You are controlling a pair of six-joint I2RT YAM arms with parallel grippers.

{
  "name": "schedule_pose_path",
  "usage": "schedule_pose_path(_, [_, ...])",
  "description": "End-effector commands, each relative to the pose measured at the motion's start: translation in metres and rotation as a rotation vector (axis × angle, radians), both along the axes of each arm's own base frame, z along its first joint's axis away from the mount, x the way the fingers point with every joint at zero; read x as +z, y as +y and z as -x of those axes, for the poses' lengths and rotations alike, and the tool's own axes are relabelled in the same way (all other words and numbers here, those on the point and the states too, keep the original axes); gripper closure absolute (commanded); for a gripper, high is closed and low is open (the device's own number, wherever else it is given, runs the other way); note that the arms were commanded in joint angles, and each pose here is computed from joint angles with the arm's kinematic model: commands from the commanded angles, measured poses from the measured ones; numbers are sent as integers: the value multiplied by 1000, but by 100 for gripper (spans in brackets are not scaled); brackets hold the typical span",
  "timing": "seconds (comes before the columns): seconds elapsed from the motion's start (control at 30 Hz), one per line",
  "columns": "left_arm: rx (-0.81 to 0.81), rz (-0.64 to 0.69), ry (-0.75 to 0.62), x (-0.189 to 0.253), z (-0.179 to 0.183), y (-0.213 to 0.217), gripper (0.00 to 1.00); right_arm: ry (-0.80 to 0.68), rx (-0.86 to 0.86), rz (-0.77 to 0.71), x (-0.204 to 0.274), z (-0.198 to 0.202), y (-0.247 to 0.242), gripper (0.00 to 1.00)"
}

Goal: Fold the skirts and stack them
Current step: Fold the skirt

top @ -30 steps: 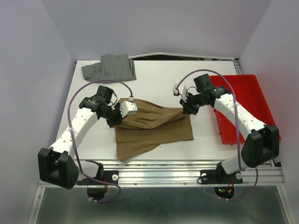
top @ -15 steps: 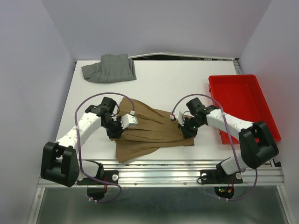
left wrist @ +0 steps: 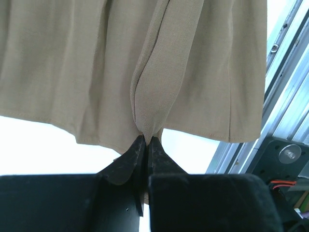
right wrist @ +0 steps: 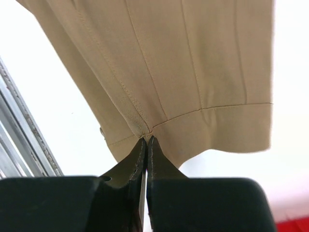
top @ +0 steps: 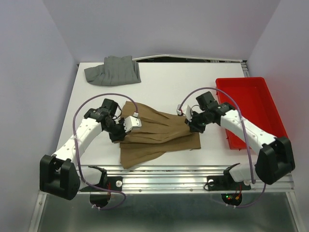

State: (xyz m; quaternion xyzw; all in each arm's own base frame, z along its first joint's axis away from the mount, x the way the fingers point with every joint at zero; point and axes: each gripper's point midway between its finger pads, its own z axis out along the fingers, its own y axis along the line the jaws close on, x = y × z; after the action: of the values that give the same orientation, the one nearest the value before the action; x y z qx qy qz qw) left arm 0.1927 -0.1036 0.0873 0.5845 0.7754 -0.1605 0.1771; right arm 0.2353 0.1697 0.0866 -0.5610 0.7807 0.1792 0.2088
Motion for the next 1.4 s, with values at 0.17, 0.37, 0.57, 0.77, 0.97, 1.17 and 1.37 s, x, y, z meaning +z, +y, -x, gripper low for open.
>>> schedule_pose_path(0.17, [-99,56,43,31,27,-6,100,-20,68,15,16,24,-14,99])
schedule_pose_path(0.37, [-135,39,124,10,39,-11,100,16,78,67,-30,31,-23,99])
schedule_pose_path(0.57, [-156,37,127,-4,43,-20,64,2,97,93,-55,30,-28,99])
schedule_pose_path(0.77, [-132,47,-39,30,25,-20,25,-12,121,37,-35,33,-20,52])
schedule_pose_path(0.97, [14,159,-145,75,-14,-36,26,-77,41,-94,30,22,0,26])
schedule_pose_path(1.17, [281,172,-25,40,-60,-55,45,-78,-48,-171,64,-18,28,33])
schedule_pose_path(1.37, [376,72,65,-1,-86,-55,59,27,-80,-45,7,-44,28,55])
